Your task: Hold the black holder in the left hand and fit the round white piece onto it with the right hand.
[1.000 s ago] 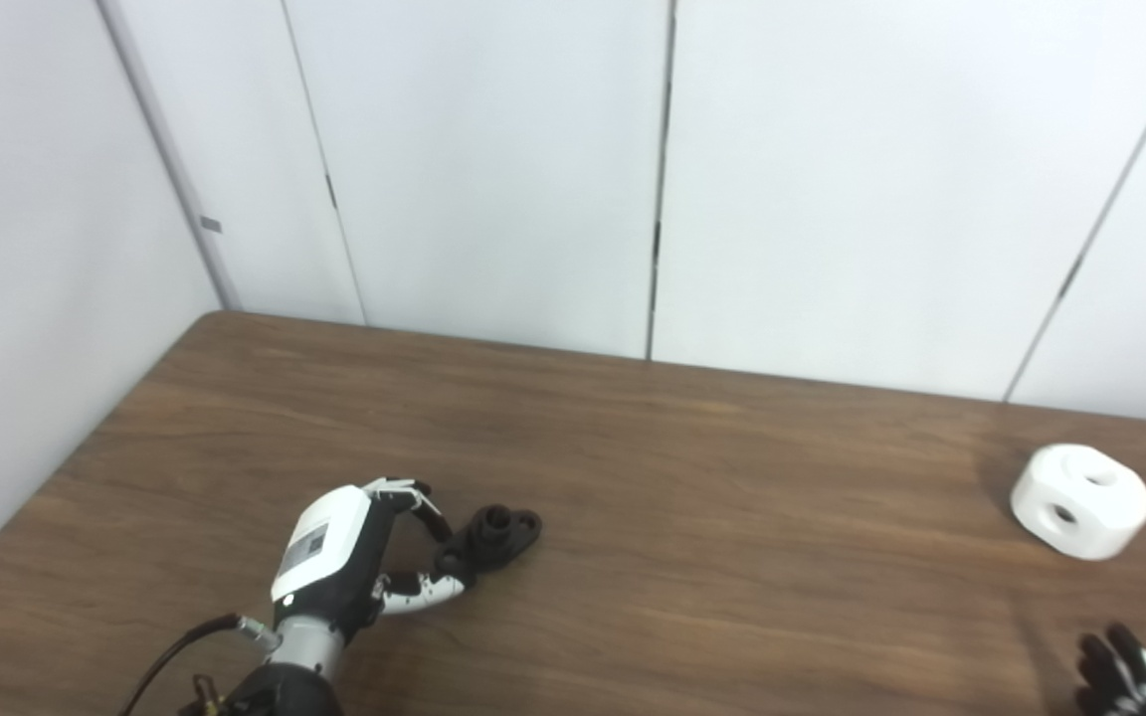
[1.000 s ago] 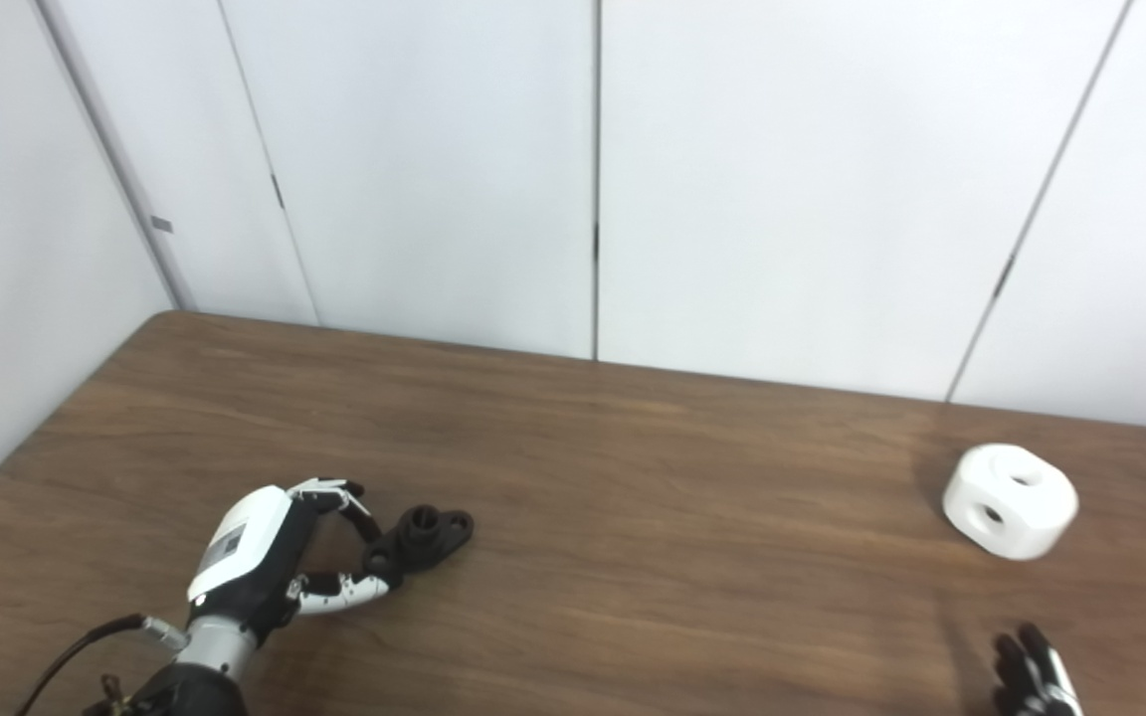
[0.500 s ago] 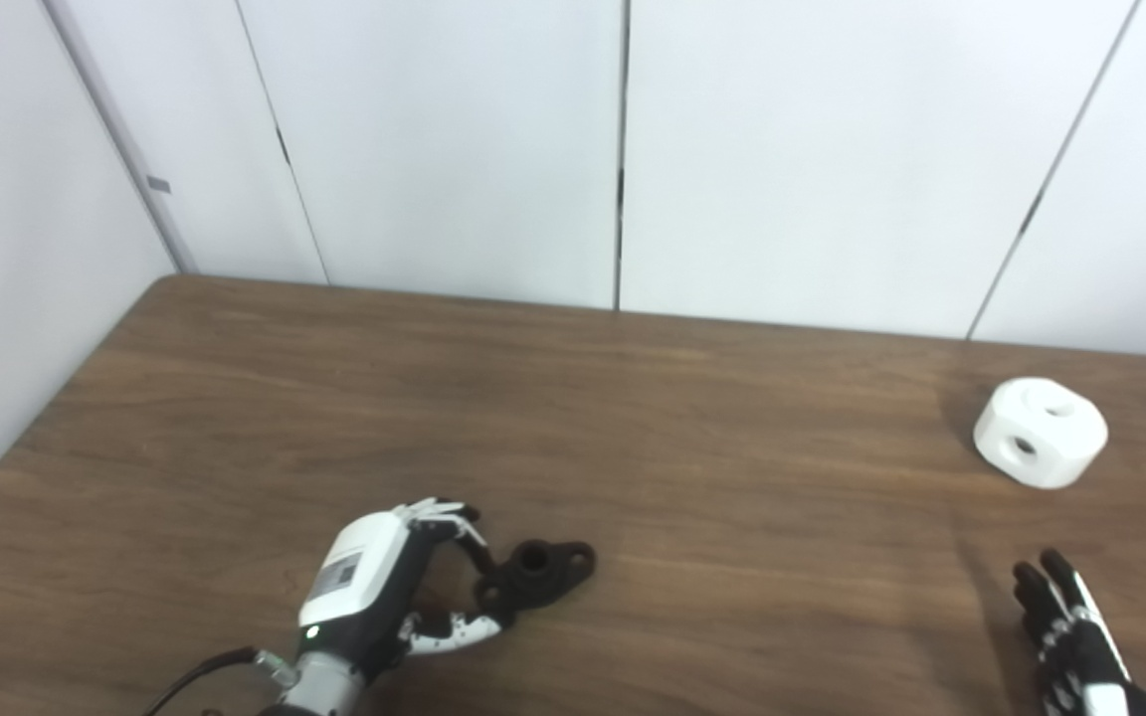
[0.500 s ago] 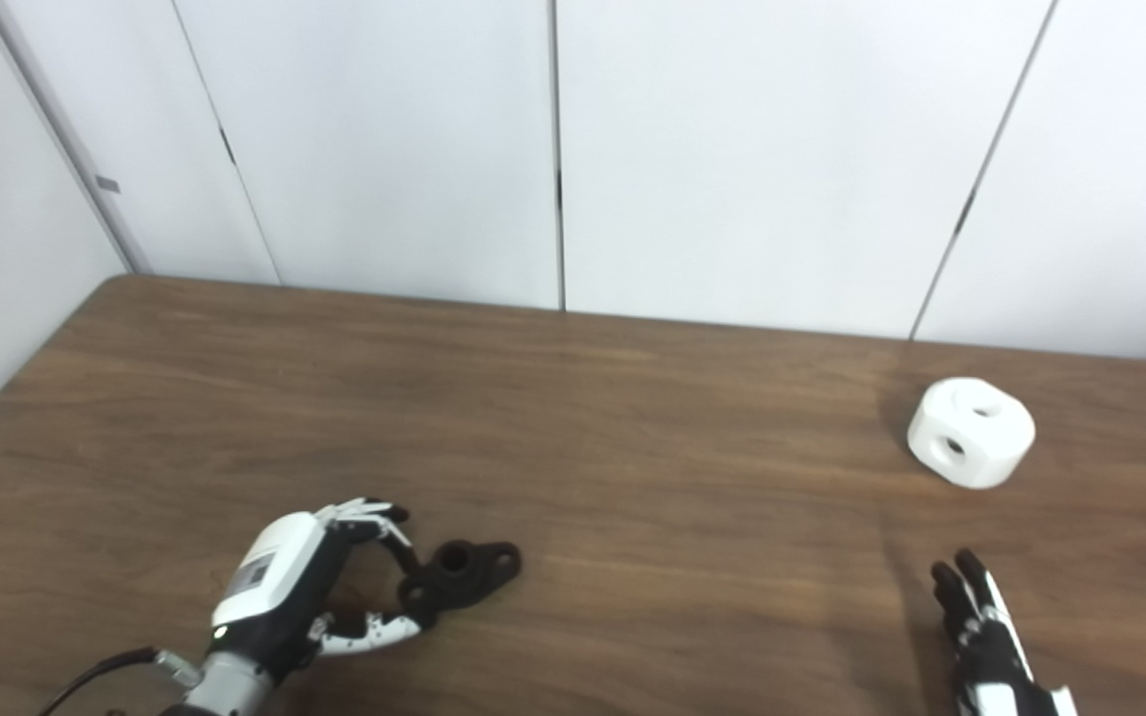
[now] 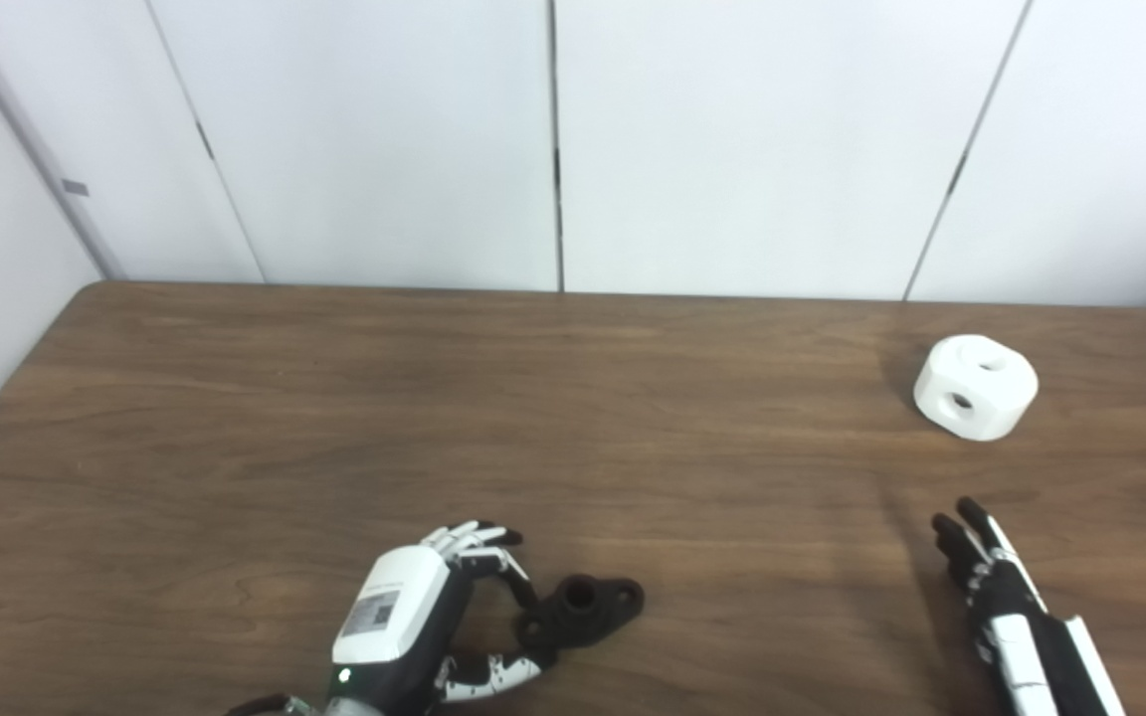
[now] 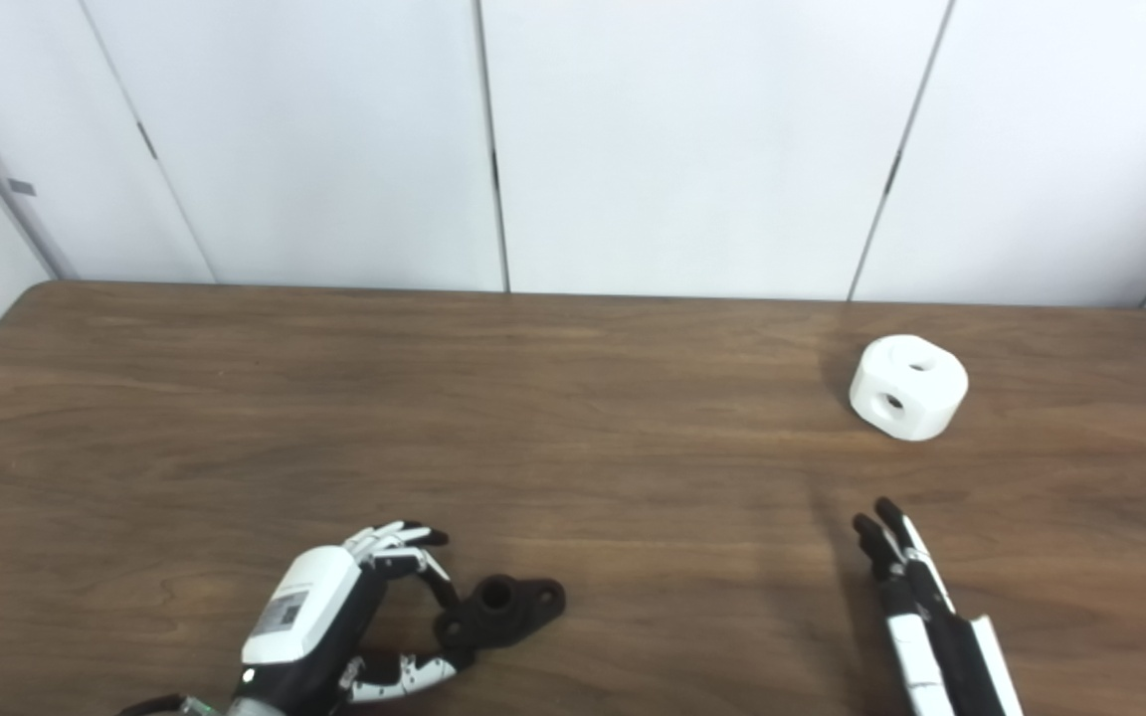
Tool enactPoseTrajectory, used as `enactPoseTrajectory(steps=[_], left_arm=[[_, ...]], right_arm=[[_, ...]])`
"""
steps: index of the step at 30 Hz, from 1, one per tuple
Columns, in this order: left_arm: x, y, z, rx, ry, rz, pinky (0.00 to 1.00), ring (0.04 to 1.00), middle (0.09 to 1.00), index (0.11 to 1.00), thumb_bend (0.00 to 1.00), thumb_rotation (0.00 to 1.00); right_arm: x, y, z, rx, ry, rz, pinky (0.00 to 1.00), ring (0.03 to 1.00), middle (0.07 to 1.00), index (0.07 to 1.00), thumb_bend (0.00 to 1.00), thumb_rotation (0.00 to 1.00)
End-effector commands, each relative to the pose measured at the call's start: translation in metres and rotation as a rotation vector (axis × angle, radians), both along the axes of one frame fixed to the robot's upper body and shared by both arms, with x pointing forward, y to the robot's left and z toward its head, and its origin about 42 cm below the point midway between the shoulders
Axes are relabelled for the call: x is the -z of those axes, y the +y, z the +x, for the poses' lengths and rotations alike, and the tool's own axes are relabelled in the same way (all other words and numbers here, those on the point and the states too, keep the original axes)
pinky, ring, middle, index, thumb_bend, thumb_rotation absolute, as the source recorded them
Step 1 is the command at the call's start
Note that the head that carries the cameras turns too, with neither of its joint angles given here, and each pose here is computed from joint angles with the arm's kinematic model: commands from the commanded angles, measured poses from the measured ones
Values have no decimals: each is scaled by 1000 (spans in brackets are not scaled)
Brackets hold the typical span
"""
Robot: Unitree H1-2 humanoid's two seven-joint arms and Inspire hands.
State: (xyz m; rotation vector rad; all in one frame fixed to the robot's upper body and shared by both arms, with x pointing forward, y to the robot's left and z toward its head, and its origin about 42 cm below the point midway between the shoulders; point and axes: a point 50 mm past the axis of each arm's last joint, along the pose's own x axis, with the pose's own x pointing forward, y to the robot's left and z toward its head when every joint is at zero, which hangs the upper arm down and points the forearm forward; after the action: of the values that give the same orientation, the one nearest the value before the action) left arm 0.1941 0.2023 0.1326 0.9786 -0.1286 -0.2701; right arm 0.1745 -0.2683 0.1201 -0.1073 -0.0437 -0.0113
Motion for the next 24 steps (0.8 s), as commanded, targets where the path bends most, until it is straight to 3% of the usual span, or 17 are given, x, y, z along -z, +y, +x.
enactPoseTrajectory(steps=[1,9,24], left_arm=[[6,-4,-3,55,21,47,905,892,821,488,515,42],[10,1,23,93,-43,106,889,884,806,488,515,42],[35,19,39,127,-128,76,830,840,773,489,513,39]], right_arm=[[-1,12,-4,-8,-2,21,983,942,914,947,578,934],[-1,20,-6,-11,0,29,999,962,920,954,580,944],[-3,17,-4,-12,-10,-2,1000,958,926,956,605,975]])
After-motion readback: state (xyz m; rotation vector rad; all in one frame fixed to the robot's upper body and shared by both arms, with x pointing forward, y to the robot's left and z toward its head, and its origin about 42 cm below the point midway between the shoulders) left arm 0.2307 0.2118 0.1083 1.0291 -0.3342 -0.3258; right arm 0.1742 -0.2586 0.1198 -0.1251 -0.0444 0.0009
